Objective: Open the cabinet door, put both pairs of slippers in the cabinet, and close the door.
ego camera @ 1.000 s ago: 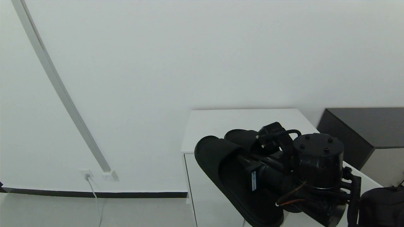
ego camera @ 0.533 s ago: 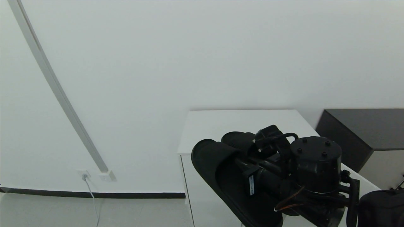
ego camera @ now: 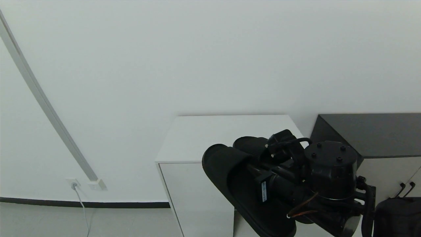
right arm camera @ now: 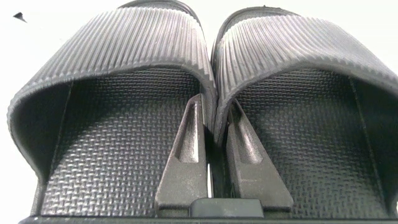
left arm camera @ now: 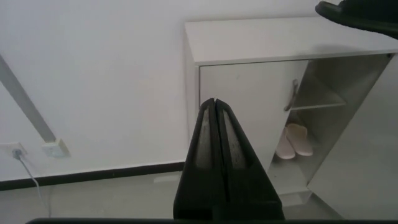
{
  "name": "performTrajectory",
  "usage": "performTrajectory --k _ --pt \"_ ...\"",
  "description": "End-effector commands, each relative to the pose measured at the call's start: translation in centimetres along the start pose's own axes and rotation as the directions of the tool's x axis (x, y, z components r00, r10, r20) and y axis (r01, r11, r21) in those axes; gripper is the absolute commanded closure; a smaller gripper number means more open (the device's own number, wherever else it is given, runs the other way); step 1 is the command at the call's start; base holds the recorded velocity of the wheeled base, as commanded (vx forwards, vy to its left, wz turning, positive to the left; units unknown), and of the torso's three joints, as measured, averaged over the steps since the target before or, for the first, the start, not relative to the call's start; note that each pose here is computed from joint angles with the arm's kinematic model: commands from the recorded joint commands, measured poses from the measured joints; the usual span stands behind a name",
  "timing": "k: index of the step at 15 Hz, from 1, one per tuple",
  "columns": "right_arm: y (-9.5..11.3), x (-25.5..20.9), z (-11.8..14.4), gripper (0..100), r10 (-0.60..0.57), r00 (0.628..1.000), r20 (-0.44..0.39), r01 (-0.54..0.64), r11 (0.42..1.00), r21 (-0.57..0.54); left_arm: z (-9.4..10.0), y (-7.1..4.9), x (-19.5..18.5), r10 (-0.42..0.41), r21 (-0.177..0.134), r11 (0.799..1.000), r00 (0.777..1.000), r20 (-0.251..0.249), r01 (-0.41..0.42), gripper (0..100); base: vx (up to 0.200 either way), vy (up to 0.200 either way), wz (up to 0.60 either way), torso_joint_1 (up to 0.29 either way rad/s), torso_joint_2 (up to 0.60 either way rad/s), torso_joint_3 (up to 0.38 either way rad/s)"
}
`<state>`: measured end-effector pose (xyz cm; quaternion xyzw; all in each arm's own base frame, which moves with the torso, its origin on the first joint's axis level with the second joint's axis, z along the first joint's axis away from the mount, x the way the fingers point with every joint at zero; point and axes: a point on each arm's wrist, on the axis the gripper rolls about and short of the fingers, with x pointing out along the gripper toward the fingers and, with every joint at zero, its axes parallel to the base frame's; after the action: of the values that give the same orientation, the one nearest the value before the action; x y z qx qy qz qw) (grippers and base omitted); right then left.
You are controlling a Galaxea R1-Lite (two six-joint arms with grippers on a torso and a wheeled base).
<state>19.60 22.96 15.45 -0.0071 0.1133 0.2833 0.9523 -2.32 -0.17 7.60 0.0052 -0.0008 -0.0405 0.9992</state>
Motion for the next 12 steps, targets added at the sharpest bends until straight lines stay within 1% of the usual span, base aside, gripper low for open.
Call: performTrajectory --k 1,7,12 --pt "-0.03 0.05 -0.11 100 -0.002 1.000 -0.004 0.002 1.000 -0.002 0.00 0.00 0.01 0.000 0.000 1.000 1.000 -0.001 0.000 100 0.000 -0.200 0.00 -0.007 0.00 0.002" --pt "-0.02 0.15 -0.23 100 -0.007 1.000 -0.008 0.007 1.000 -0.003 0.00 0.00 0.01 0.000 0.000 1.000 1.000 -0.001 0.000 100 0.000 -0.200 0.00 0.002 0.00 0.002" --pt "-0.03 0.14 -0.27 100 -0.007 1.000 -0.009 0.007 1.000 -0.004 0.00 0.00 0.01 0.000 -0.001 1.000 1.000 -0.001 0.000 100 0.000 0.000 0.00 0.000 0.00 0.000"
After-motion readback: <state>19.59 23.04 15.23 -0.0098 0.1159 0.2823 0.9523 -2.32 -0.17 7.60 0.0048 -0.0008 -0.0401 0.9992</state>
